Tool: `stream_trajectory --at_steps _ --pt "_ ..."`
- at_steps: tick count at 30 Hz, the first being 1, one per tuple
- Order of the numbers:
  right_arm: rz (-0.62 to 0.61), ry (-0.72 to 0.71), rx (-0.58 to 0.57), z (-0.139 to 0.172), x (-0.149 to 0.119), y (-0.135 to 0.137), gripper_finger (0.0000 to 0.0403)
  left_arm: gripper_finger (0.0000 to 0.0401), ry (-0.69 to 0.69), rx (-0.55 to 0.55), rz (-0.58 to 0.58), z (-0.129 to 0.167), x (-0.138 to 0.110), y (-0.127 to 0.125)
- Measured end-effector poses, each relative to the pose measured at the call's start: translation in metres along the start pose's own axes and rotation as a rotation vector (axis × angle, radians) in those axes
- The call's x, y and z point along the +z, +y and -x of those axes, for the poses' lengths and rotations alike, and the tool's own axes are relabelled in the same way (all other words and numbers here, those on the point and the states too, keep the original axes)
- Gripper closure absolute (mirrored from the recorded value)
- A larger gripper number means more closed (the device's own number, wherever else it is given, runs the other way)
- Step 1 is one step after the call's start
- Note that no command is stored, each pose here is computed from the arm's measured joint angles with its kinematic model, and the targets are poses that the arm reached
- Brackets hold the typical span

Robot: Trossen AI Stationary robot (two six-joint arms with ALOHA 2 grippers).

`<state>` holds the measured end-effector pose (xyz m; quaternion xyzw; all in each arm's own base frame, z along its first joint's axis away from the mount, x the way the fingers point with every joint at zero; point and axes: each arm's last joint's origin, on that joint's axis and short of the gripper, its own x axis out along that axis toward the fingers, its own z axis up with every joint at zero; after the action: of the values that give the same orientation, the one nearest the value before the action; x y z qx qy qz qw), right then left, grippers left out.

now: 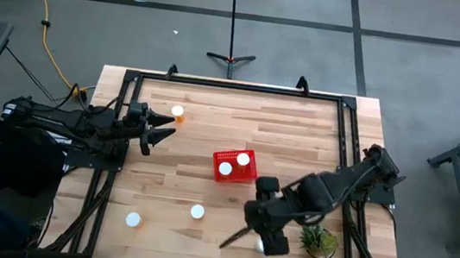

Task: Pick and place pill bottles into a basket
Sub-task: Put the white medicine bottle into the bin

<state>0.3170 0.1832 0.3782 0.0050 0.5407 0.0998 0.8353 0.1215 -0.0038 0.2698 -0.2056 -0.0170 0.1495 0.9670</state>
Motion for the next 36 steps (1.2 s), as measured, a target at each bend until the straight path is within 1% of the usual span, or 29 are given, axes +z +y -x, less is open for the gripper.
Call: stream_trajectory --at_steps 5,9,12,15,17,21,25,31,36 --pt "0.026 0.075 0.065 -0.017 -0.005 0.021 0.0144 0.0137 0.006 0.003 -0.004 0.0 -0.001 0.0" --pt "0.004 0.129 0.067 -0.032 -0.007 0.03 0.0144 0.0137 0.007 0.004 -0.005 0.0 -0.001 0.0" --pt "-0.001 0.161 0.053 -0.042 -0.008 0.033 0.0144 0.0137 0.008 0.004 0.004 0.0 -0.001 0.0" --pt "-0.092 0.184 0.013 -0.049 -0.008 0.03 0.0144 0.0137 0.009 0.005 0.01 0.0 -0.001 0.0" --pt "-0.139 0.169 -0.018 -0.05 -0.006 0.026 0.0144 0.0137 0.01 0.006 0.009 0.0 -0.001 0.001" --pt "-0.176 0.12 -0.065 -0.051 -0.002 0.024 0.0144 0.0137 0.013 0.006 0.008 0.0 -0.001 0.001" --pt "-0.161 0.113 -0.072 -0.055 -0.004 0.031 0.0144 0.0137 0.026 0.013 0.001 0.0 -0.003 0.001" --pt "-0.118 0.162 -0.098 -0.076 -0.008 0.041 0.0142 0.0137 0.045 0.021 -0.024 0.0 -0.005 0.002" --pt "-0.119 0.201 -0.107 -0.089 -0.011 0.048 0.0123 0.0137 0.049 0.023 -0.026 0.0 -0.005 0.002"
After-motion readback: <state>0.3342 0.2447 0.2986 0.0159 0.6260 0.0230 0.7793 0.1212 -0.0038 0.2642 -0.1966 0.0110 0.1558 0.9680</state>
